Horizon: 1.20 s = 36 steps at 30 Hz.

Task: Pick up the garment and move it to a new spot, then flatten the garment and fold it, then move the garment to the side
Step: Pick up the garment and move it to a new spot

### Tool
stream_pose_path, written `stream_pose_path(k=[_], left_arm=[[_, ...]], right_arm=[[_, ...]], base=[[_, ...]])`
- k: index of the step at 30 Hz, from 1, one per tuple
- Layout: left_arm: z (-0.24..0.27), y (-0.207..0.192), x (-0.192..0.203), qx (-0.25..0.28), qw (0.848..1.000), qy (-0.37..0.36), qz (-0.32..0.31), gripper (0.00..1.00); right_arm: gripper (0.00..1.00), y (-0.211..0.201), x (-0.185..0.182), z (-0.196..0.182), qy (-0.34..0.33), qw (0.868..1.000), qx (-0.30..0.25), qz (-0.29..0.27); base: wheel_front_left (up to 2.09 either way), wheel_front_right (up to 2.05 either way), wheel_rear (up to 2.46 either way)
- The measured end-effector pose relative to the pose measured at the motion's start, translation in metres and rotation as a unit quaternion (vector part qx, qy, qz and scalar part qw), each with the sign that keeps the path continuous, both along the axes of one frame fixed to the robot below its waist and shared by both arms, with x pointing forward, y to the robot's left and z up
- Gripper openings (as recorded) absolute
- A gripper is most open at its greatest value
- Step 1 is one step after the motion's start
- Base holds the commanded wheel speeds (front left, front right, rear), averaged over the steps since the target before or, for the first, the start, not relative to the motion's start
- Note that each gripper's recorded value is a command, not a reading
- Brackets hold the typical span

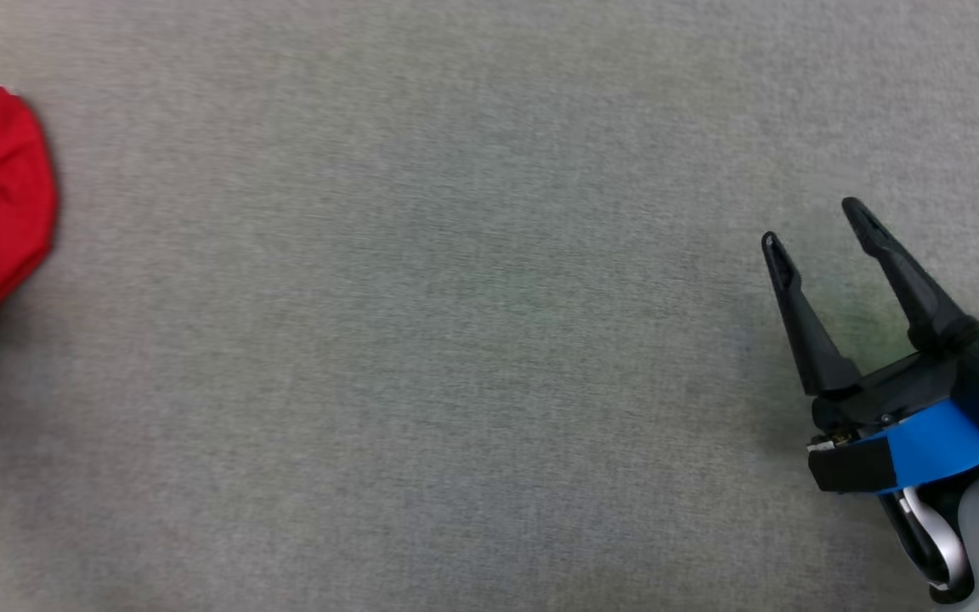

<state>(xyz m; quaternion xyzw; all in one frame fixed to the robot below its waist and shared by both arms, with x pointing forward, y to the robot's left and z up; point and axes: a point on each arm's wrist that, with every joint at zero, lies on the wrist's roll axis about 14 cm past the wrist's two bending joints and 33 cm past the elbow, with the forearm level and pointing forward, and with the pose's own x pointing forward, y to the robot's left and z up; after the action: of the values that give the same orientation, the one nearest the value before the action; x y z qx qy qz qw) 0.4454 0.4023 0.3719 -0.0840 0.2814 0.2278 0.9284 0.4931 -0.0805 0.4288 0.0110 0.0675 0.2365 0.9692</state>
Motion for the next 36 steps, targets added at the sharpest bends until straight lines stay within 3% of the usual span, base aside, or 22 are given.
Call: stream_pose_path(k=[4,5,6,7,15,21,25,30,36], left_arm=[[-0.039,-0.005,-0.011,-0.04,0.995,0.087,0.027,1.0],[-0.044,-0.006,-0.013,-0.05,0.992,0.11,0.029,0.64],[-0.048,-0.007,-0.017,-0.065,0.988,0.132,0.035,0.05],[-0.048,-0.008,-0.017,-0.074,0.986,0.145,0.034,0.0],[-0.013,-0.014,-0.025,-0.081,0.989,0.124,0.016,0.0],[0.092,-0.004,-0.005,-0.011,0.999,0.011,-0.043,0.0],[0.162,-0.036,0.01,0.01,0.992,-0.065,-0.112,0.0],[0.244,-0.108,0.024,0.024,0.96,-0.159,-0.229,0.0],[0.295,-0.235,0.023,-0.005,0.89,-0.226,-0.397,0.0]], right_arm=[[1.0,-0.012,0.0,-0.004,0.003,1.0,-0.006,-0.014],[1.0,-0.013,0.0,-0.003,0.002,1.0,-0.005,-0.017],[1.0,-0.014,-0.001,-0.003,0.002,1.0,-0.004,-0.019],[1.0,-0.015,-0.002,-0.002,0.001,1.0,-0.003,-0.021],[1.0,-0.009,-0.01,0.029,-0.031,0.999,0.024,-0.028],[1.0,0.002,-0.03,0.063,-0.06,0.996,0.054,-0.027],[1.0,0.0,-0.048,0.084,-0.079,0.994,0.066,-0.034],[1.0,-0.012,-0.072,0.107,-0.103,0.99,0.073,-0.055],[1.0,-0.04,-0.094,0.123,-0.125,0.985,0.074,-0.096]], base=[[0.0,0.0,0.0],[0.0,0.0,0.0],[0.0,0.0,0.0],[0.0,0.0,0.0],[0.0,0.0,0.0],[0.0,0.0,0.0],[0.0,0.0,0.0],[0.0,0.0,0.0],[0.0,0.0,0.0]])
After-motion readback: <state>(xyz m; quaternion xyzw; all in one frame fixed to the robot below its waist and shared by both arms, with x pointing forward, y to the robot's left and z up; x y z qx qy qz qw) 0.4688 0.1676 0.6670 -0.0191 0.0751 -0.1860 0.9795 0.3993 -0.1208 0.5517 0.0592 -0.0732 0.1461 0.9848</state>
